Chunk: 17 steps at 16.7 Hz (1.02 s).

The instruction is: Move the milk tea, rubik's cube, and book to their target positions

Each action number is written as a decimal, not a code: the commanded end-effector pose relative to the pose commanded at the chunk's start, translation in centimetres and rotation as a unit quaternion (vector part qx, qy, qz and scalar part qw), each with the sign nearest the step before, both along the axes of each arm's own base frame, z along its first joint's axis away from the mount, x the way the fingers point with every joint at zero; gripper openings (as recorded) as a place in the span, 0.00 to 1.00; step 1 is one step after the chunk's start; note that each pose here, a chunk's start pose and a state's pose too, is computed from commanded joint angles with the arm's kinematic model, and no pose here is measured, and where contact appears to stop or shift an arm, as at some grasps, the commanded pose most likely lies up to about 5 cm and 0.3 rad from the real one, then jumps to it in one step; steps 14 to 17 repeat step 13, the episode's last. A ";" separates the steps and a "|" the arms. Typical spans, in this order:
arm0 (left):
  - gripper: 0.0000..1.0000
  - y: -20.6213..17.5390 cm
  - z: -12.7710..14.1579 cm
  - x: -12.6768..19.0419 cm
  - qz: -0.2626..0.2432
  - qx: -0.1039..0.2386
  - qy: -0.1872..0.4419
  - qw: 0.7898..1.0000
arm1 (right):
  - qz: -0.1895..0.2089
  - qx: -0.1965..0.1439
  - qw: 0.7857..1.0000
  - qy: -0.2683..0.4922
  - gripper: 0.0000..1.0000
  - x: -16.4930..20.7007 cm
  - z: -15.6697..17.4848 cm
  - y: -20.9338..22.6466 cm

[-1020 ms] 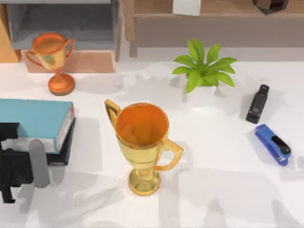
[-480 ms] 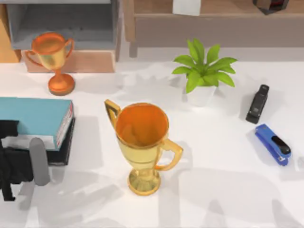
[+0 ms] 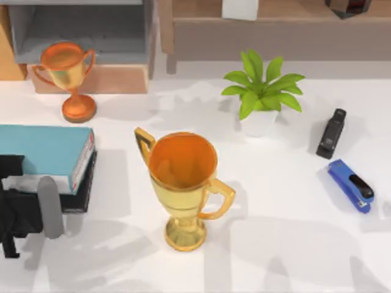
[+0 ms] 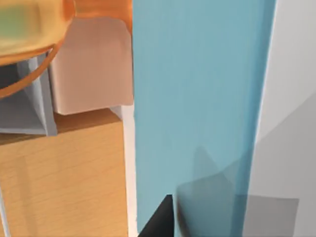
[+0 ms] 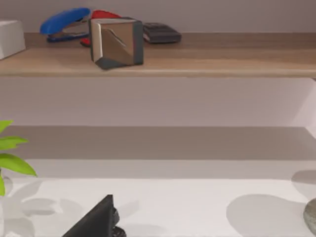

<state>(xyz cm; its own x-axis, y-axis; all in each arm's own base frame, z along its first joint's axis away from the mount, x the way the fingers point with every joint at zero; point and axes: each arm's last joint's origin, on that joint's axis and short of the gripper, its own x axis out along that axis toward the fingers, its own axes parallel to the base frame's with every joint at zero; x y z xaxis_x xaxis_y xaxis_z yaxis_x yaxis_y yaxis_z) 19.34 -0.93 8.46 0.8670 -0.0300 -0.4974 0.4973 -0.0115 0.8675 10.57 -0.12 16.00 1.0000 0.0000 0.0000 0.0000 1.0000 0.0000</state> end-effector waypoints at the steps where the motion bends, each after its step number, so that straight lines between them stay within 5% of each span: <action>1: 0.53 0.0 0.0 0.0 0.000 0.000 0.000 1.000 | 0.000 0.000 1.000 0.000 1.00 0.0 0.0 0.0; 7: 0.98 0.0 0.0 0.0 0.000 0.000 0.000 1.000 | 0.000 0.000 1.000 0.000 1.00 0.0 0.0 0.0; 17: 1.00 0.0 0.0 0.0 0.000 0.000 0.000 1.000 | 0.000 0.000 1.000 0.000 1.00 0.0 0.0 0.0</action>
